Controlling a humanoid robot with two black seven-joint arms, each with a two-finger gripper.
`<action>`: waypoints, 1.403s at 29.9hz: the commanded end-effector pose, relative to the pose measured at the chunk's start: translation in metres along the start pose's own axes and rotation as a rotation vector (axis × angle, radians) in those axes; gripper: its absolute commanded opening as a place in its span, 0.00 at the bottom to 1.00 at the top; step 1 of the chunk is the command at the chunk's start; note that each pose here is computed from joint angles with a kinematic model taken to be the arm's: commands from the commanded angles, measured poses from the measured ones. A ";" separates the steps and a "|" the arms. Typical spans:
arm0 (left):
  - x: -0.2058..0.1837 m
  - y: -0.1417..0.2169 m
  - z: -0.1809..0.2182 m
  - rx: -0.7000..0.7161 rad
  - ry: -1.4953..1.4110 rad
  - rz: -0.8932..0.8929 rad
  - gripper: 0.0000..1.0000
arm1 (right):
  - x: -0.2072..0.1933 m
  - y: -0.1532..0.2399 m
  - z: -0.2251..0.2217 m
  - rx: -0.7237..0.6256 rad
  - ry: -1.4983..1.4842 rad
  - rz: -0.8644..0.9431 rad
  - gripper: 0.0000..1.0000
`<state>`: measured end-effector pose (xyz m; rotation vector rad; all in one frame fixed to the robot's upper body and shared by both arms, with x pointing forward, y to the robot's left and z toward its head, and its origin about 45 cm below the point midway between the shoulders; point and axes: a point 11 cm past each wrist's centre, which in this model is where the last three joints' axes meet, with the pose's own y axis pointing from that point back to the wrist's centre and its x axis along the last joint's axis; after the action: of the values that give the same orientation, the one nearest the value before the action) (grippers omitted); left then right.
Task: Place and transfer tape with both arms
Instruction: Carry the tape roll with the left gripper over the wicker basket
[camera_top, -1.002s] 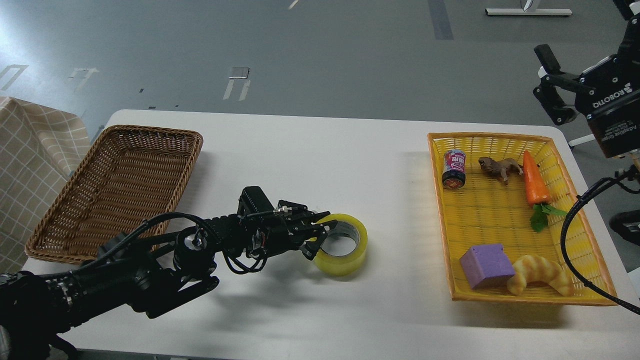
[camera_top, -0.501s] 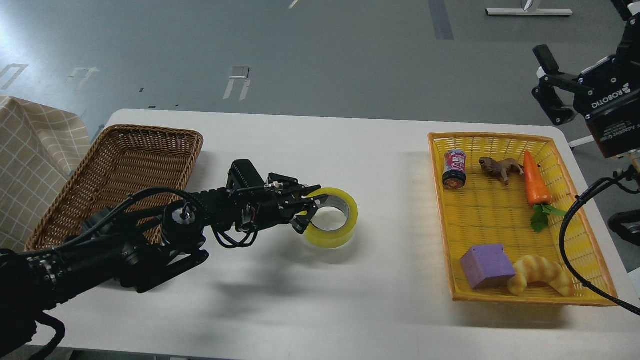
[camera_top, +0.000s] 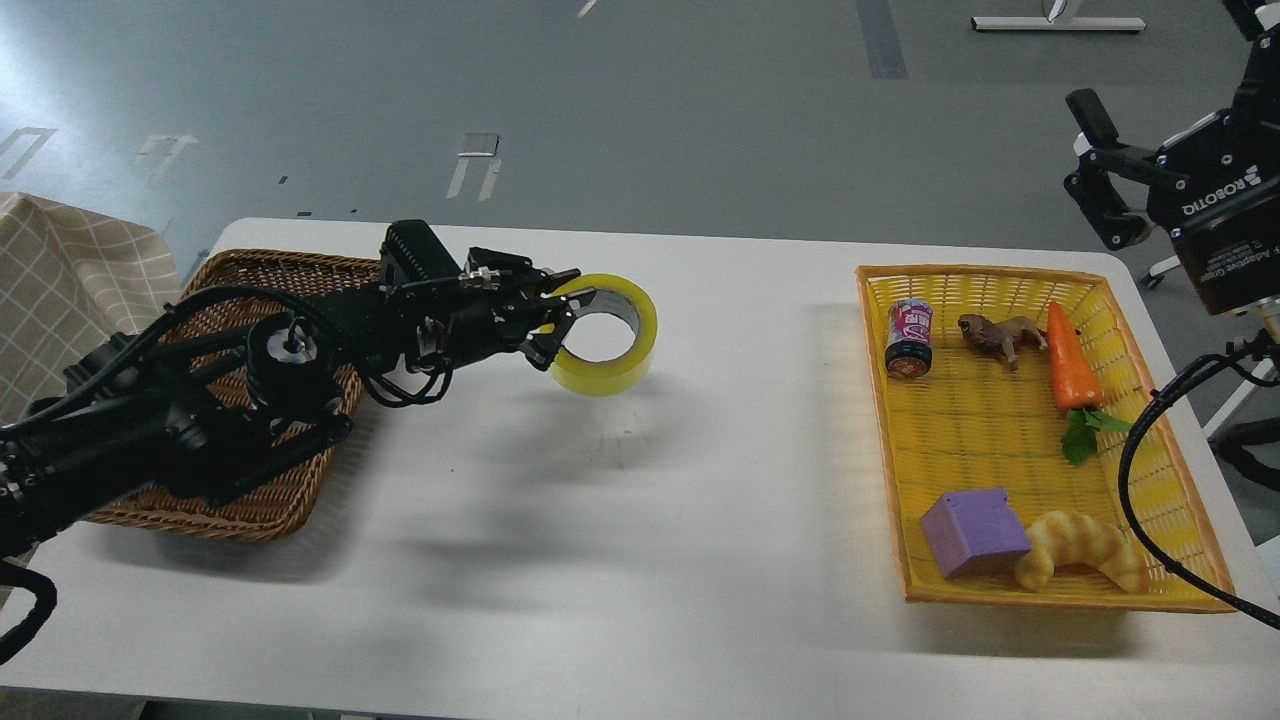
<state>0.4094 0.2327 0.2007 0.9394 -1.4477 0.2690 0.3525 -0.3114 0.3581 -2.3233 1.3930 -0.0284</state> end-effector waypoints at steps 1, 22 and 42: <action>0.003 0.024 -0.025 0.016 -0.010 0.006 0.17 | -0.001 0.000 0.002 -0.006 -0.001 -0.003 1.00; -0.033 0.202 -0.133 0.296 -0.011 -0.019 0.19 | -0.008 -0.014 0.013 -0.055 -0.018 -0.034 1.00; -0.132 0.240 -0.140 0.490 0.091 -0.100 0.22 | -0.010 -0.013 0.014 -0.066 -0.017 -0.039 1.00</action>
<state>0.3245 0.5336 0.1998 1.3801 -1.2779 0.5985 0.3618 -0.2925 0.3518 -2.3956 1.3597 0.0281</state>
